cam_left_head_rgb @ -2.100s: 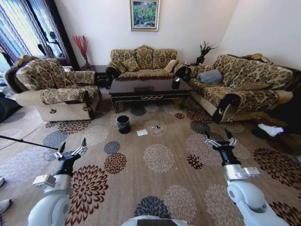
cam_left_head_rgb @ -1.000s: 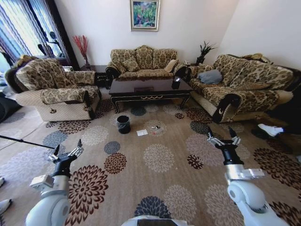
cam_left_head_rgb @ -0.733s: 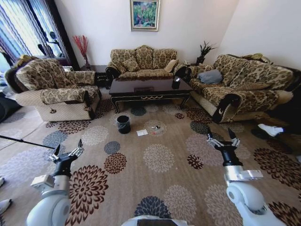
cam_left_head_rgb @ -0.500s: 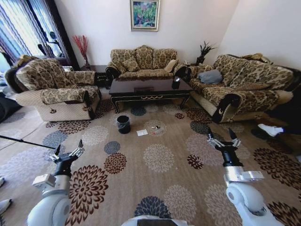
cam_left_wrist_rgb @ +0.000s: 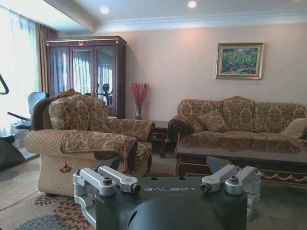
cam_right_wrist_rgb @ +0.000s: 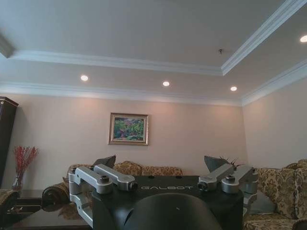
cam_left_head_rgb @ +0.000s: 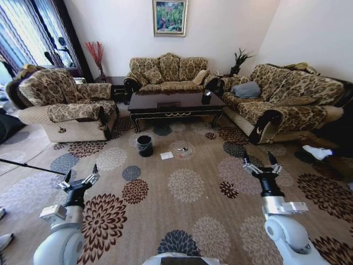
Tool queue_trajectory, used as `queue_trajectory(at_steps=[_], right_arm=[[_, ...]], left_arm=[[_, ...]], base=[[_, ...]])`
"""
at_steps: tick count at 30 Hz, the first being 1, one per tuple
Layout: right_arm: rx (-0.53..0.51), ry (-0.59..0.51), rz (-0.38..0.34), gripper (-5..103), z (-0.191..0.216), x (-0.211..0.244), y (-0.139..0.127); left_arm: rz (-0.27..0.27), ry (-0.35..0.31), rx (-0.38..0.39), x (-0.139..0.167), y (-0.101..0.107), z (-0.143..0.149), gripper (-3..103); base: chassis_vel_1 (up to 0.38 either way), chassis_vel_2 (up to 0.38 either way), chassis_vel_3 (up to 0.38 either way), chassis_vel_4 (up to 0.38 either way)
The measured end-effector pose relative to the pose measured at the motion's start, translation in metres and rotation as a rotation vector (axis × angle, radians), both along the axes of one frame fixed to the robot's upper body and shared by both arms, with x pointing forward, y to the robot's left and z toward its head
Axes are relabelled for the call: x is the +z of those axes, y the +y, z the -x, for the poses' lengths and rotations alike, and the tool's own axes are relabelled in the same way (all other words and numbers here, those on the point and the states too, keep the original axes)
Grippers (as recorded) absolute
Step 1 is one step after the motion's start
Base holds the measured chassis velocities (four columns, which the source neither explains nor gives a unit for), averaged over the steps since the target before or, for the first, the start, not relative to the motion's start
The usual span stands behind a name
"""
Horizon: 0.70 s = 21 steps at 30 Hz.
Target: Move to the front of the table and pick up the trash from the floor, then place it into the trash bin.
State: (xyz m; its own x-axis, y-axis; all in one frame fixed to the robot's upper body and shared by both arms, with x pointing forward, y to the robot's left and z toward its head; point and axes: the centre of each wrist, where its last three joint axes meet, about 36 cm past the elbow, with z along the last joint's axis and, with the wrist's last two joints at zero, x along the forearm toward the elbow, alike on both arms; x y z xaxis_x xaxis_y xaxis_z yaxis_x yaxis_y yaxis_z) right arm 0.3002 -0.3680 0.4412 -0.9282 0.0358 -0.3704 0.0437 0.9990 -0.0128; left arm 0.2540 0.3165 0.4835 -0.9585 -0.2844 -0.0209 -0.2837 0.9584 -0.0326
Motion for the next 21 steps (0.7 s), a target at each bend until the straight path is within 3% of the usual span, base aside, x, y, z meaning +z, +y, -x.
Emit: queue_trajectory(at_steps=[21], right_arm=[[-0.038,0.002,0.011,100,0.002,0.010,0.003]], left_arm=[[-0.024,-0.004,-0.008,0.002,-0.001,0.003,100]], base=[[0.000,0.000,0.000,0.000]])
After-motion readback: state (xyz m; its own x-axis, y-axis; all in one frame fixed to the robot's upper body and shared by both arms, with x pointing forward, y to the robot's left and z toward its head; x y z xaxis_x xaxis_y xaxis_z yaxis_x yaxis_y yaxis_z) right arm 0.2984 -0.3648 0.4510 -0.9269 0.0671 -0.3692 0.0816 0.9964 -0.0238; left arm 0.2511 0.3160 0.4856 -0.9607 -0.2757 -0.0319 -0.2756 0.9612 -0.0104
